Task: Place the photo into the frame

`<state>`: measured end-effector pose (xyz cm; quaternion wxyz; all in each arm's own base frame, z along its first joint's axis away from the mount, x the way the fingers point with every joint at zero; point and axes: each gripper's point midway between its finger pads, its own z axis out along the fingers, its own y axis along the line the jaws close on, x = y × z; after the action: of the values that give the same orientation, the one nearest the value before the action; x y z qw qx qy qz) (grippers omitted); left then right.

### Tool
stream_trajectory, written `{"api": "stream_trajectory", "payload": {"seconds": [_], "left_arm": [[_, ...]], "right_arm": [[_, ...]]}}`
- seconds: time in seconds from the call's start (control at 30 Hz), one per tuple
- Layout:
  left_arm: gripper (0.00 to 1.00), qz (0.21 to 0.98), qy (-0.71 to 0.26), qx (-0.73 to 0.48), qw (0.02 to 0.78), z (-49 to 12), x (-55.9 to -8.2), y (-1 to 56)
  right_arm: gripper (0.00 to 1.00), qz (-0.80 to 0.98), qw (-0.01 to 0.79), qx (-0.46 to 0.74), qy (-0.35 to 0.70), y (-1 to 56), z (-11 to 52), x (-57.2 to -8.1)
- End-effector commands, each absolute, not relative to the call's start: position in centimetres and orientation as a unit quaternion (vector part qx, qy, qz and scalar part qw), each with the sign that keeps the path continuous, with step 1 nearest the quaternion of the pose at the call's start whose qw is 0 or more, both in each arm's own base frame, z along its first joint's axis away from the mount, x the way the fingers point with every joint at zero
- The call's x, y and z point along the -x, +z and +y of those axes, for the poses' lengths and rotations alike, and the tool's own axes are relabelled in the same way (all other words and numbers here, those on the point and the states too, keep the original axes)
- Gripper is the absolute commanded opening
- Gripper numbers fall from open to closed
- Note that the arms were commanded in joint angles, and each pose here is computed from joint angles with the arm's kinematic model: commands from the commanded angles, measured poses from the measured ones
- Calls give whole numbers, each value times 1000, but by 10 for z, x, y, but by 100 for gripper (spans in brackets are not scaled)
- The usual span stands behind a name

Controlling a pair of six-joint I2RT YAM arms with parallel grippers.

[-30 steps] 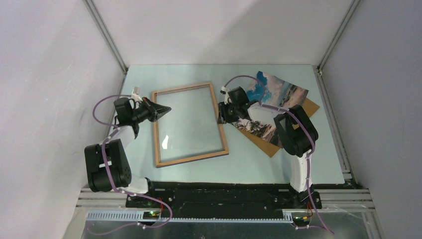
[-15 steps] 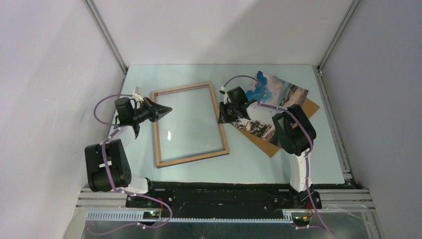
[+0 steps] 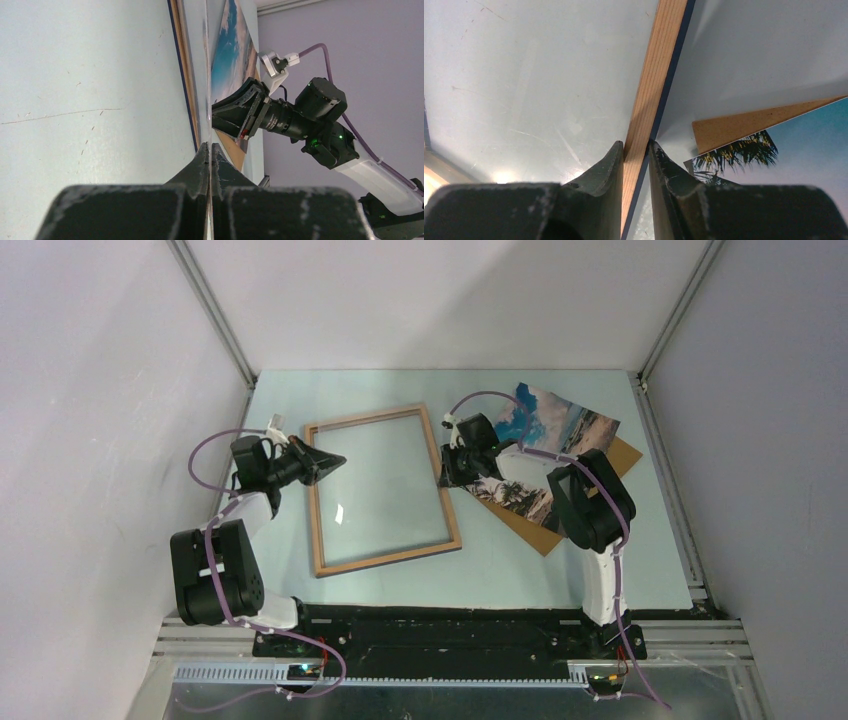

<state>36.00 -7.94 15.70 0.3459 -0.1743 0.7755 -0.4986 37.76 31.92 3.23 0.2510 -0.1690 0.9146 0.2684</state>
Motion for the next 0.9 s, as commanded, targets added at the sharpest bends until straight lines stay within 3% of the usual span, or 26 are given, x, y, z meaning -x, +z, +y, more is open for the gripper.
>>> {"api": "stream_trajectory", "payload": {"seconds": [0.0,0.87], "left_arm": [[0,777,-501,141,355,-87,-352,163],[0,805,-469,152,329,-82,-350,139]], "right_arm": [[18,903,274,174,280,50,326,-391],[13,906,272,163,281,51,322,-394]]}}
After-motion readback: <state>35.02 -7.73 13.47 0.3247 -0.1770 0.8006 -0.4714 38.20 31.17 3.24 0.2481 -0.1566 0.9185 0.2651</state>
